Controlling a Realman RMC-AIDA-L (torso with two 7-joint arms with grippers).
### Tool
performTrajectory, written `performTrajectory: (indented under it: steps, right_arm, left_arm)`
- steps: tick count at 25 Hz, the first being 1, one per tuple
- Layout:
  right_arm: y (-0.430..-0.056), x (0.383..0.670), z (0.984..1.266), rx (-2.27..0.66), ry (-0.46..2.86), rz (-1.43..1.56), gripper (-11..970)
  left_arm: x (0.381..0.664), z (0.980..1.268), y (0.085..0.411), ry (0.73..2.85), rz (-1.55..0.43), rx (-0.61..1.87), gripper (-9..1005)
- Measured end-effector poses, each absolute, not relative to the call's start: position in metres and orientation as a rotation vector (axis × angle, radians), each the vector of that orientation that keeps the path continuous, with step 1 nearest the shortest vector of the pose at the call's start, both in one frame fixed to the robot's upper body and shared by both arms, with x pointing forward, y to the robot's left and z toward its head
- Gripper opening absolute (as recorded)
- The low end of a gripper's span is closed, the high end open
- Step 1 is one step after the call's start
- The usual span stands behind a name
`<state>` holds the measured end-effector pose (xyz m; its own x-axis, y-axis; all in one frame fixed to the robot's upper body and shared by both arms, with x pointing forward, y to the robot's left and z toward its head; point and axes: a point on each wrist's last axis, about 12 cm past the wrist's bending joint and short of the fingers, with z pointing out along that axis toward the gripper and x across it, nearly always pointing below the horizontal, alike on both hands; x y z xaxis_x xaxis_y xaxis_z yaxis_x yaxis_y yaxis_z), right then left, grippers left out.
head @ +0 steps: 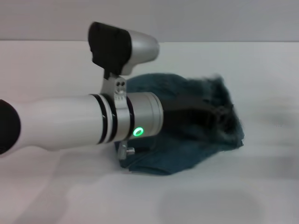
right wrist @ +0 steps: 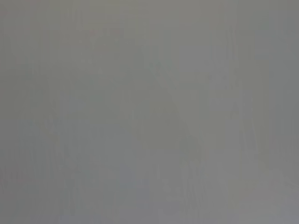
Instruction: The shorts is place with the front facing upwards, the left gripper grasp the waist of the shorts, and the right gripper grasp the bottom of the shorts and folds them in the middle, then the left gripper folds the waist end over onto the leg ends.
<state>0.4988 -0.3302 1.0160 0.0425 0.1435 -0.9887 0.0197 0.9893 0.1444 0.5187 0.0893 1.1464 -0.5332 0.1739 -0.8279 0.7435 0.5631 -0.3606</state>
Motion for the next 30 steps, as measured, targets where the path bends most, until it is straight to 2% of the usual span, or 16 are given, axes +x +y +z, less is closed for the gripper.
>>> performTrajectory:
  steps: [5,8,18,24,30]
  right_arm:
    - [-0.329,0.499,1.015,0.123,1.531,0.099,0]
    - [-0.329,0.497,1.015,0.120,1.529,0.101,0]
    - [-0.323,0.488,1.014,0.083,1.512,0.122,-1]
    - [-0.325,0.485,1.012,0.089,1.518,0.117,-1]
    - [-0.325,0.484,1.012,0.089,1.519,0.117,0]
  left_arm:
    - [0.519,1.145,0.086,2.014,-0.931,0.744,265]
    - [0.521,1.146,0.089,2.003,-0.918,0.713,491]
    - [0.512,1.135,0.118,1.999,-0.863,0.538,730]
    - [0.500,1.120,0.128,2.019,-0.822,0.518,681]
    - [0.492,1.101,0.127,2.082,-0.822,0.559,477]
